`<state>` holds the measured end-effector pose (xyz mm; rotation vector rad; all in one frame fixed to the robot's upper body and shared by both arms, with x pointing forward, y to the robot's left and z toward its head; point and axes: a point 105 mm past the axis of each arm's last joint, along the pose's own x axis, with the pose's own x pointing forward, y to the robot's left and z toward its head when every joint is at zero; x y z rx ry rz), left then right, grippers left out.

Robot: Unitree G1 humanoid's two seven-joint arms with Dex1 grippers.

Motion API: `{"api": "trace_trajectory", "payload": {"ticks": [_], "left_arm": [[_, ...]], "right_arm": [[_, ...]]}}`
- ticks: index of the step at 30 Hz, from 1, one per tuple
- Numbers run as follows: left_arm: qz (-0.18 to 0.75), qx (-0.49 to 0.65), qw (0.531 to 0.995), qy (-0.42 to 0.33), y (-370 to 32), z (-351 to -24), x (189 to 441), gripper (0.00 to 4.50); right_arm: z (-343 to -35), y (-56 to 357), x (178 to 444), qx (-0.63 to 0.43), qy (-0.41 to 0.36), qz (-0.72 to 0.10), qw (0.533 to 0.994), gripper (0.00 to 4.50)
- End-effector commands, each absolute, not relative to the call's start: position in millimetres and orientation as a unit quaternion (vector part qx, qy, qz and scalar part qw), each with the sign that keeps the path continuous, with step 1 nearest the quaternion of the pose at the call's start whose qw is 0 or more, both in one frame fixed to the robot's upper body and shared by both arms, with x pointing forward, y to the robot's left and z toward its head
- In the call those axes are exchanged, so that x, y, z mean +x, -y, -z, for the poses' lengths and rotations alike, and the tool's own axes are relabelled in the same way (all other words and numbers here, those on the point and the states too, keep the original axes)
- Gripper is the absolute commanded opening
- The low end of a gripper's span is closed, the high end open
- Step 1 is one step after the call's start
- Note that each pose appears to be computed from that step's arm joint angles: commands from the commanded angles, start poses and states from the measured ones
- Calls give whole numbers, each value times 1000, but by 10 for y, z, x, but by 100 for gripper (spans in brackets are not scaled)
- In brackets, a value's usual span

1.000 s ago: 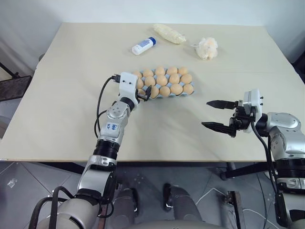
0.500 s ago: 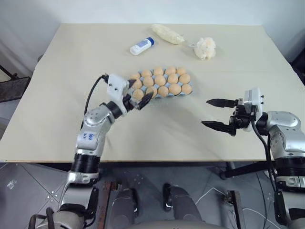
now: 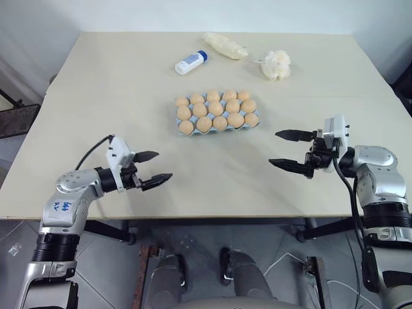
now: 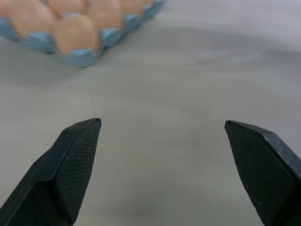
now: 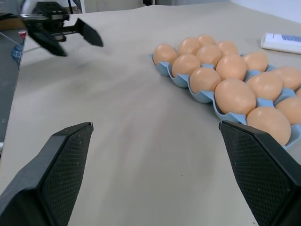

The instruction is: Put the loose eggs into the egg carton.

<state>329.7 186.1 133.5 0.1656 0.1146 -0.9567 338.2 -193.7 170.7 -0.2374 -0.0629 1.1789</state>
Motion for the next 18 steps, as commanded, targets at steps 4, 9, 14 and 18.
{"api": "trace_trajectory", "payload": {"ticks": [4, 9, 14, 18], "left_arm": [[419, 77, 905, 15, -1990, -1659, 3571, 449], [424, 56, 903, 34, -1976, -1753, 3618, 449], [424, 29, 903, 58, -1946, -1857, 3685, 449], [432, 38, 899, 57, -1919, -1835, 3701, 449]], "right_arm": [[-1879, 1967, 3445, -118, 70, -536, 833, 450], [-1981, 1998, 3454, -94, 100, -528, 838, 450], [-2007, 2007, 3449, -78, 111, -529, 838, 450], [-1985, 2027, 3465, -84, 102, -525, 841, 450]]}}
